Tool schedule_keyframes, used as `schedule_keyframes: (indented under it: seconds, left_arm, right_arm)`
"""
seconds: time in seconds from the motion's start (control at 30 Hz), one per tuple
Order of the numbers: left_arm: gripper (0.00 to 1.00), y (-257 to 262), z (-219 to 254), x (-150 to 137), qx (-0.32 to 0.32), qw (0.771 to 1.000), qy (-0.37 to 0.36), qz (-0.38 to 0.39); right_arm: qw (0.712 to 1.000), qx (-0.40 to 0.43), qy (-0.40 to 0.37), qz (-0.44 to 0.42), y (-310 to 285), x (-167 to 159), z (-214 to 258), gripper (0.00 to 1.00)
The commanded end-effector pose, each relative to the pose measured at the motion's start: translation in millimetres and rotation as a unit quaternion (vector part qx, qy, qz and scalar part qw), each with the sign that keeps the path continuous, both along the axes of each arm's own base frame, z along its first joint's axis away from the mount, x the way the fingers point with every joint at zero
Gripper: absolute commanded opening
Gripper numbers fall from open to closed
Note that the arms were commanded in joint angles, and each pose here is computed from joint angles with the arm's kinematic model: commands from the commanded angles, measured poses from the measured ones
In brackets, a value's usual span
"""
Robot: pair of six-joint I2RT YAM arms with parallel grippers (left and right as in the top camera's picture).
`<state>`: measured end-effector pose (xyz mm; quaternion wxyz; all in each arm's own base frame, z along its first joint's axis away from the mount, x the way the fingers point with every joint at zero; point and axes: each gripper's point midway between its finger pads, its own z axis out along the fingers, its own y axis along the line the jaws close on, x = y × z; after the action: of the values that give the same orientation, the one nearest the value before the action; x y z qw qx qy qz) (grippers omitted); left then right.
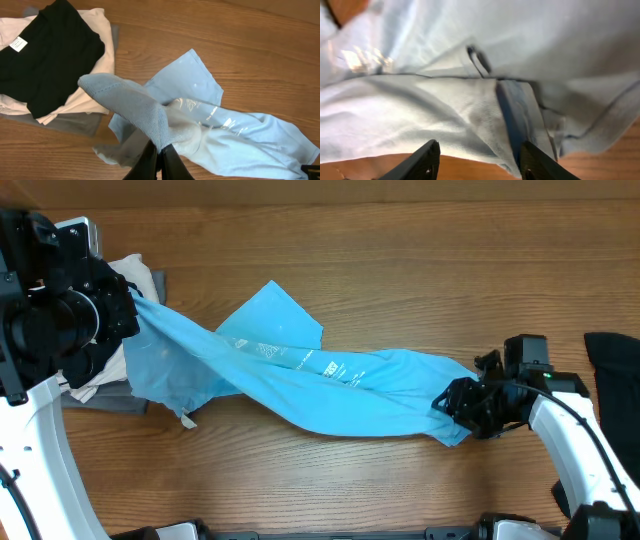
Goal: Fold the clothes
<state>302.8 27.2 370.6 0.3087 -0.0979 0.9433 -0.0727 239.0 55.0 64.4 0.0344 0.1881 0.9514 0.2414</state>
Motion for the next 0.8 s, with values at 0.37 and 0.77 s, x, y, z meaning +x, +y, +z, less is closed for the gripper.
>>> schedule_keyframes:
  seconds: [0.37, 0.77]
  left_arm:
    - [0.08, 4, 7, -3, 0.014, 1.0, -0.015, -0.001]
    - [0.09, 4, 7, -3, 0.014, 1.0, -0.015, -0.001]
  right_arm:
    - [0.984, -0.134, 0.082, -0.082, -47, -15, -25, 0.68]
    - [0.974, 0.138, -0.084, 0.159, 45, -6, 24, 0.74]
